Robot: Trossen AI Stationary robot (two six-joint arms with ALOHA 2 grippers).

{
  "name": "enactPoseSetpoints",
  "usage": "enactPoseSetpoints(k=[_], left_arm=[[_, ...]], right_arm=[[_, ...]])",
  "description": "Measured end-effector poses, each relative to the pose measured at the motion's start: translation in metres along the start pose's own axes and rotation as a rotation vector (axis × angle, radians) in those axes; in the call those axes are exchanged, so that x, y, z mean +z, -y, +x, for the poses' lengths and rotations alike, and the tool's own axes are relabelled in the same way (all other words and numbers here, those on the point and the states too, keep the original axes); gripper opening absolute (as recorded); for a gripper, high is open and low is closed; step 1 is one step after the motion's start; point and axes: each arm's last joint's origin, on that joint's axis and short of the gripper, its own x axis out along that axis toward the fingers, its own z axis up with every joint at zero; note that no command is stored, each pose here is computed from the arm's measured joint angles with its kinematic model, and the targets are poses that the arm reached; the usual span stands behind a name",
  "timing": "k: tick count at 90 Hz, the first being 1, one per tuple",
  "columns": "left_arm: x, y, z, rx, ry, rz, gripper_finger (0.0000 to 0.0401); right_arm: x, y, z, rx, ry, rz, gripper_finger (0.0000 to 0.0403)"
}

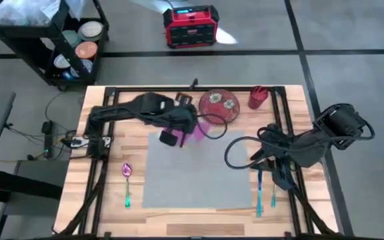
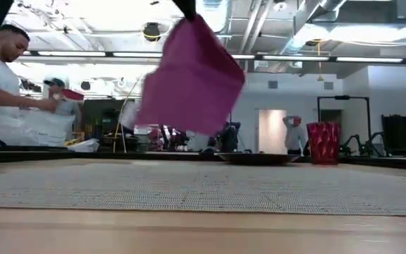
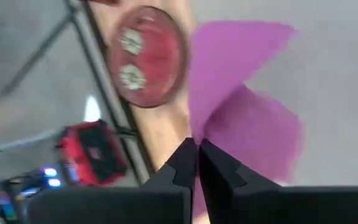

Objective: Set table place
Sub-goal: Fold the violet table napkin on the gray table mat

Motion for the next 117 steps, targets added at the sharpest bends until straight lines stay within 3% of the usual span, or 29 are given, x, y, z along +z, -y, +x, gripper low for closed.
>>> enactPoseSetpoints(k=[18, 45, 54, 63, 77, 98, 108, 117], left_arm=[[-0.015, -0.013, -0.001, 0.019, -0.036, -0.049, 0.0], [-0.044, -0.046, 0.073, -0.048, -0.26, -0.055, 0.0], [-0.059, -0.052, 0.094, -0.057, -0.352, 0.003, 0.0], [-0.068, -0.049, 0.105, -0.098, -0.409, -0.02, 0.0], [-0.045, -0.011, 0.115, -0.214, -0.354, -0.019, 0.0], [0.013, 0.09, 0.125, -0.367, -0.16, -0.07, 0.0], [0.027, 0.129, 0.121, -0.395, -0.13, -0.157, 0.0], [0.032, 0.144, 0.115, -0.374, -0.13, -0.191, 0.0]], right_arm=[[0.0, 0.0, 0.0, -0.011, 0.013, 0.0, 0.0115], [0.0, -0.006, -0.002, 0.021, 0.038, -0.001, 0.0115], [-0.003, -0.009, -0.003, 0.036, 0.035, 0.0, 0.0115], [-0.006, -0.012, -0.004, 0.049, 0.027, 0.024, 0.0115], [-0.011, -0.017, -0.007, 0.073, 0.013, 0.027, 0.0115], [-0.015, -0.021, -0.009, 0.088, 0.003, 0.012, 0.0115], [-0.016, -0.022, -0.01, 0.09, 0.0, 0.007, 0.0115], [-0.017, -0.023, -0.01, 0.095, -0.003, -0.007, 0.0115]])
